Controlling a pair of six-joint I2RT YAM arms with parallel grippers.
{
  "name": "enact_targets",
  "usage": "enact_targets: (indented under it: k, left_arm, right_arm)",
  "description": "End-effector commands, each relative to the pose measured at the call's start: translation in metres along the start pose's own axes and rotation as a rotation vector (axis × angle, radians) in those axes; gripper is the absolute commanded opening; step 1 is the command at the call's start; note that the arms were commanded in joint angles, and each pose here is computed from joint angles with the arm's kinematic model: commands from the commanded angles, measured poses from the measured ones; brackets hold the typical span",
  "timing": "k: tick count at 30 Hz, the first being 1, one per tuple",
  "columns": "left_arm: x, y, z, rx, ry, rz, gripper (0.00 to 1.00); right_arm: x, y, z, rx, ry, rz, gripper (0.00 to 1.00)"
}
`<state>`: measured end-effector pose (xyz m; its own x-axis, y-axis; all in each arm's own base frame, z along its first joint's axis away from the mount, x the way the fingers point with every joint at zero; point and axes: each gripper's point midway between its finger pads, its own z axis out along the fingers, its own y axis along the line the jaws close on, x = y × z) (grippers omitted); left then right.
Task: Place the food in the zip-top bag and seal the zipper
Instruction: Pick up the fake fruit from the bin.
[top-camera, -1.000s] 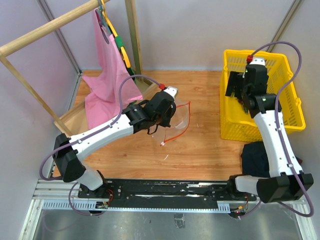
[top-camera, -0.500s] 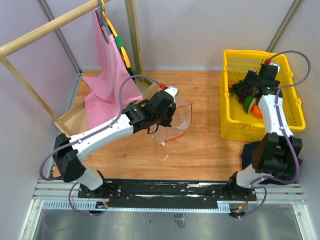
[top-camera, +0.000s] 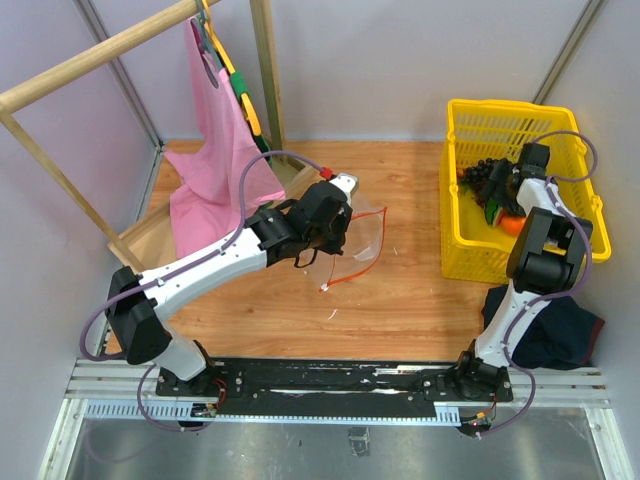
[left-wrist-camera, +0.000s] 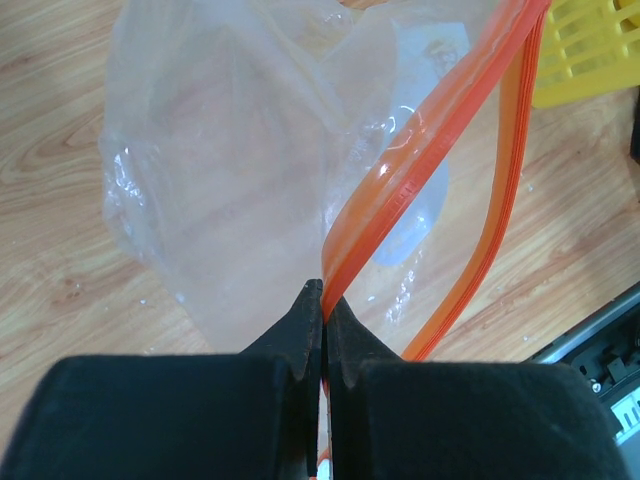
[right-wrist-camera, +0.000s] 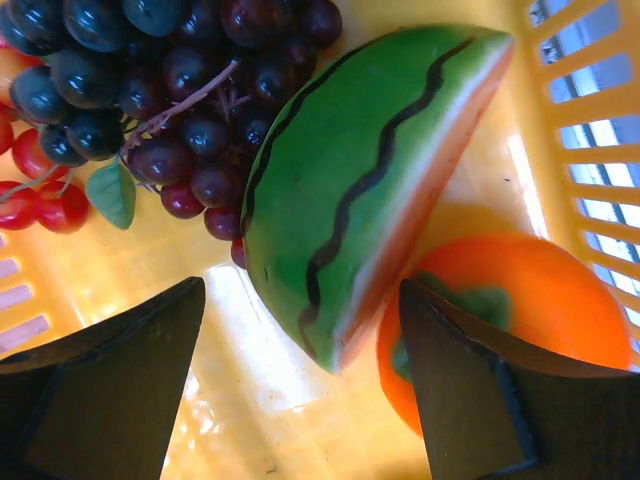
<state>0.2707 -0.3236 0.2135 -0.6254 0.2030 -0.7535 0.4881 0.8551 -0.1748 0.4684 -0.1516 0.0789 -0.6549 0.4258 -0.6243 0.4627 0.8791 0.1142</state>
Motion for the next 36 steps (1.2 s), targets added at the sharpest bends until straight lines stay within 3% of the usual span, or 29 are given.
enact_targets:
  k: [1,10,16,20,32,36]
  left_arm:
    - [-0.002,-0.001,0.006,0.011,-0.006,0.012,0.0]
    - [0.001,-0.002,0.007,0.017,0.002,0.015,0.0]
    - [-0.001,0.0,0.005,0.007,-0.003,0.015,0.0]
    - [-0.002,0.001,0.004,0.003,-0.008,0.015,0.0]
    - [-0.003,0.004,-0.001,-0.008,-0.013,0.012,0.0]
    - [-0.004,0.007,-0.002,-0.024,-0.021,0.011,0.0]
  right_arm:
    - [0.008,-0.005,0.022,-0.019,0.027,-0.006,0.79]
    - [0.026,-0.01,0.045,-0.019,0.059,-0.005,0.81]
    - [0.024,-0.01,0.044,-0.025,0.049,-0.002,0.73]
    - [0.021,-0.012,0.035,-0.015,0.028,-0.01,0.64]
    - [0.004,-0.009,-0.019,-0.013,-0.079,0.0,0.2]
    - [0.001,-0.004,-0.034,-0.023,-0.096,-0.002,0.12]
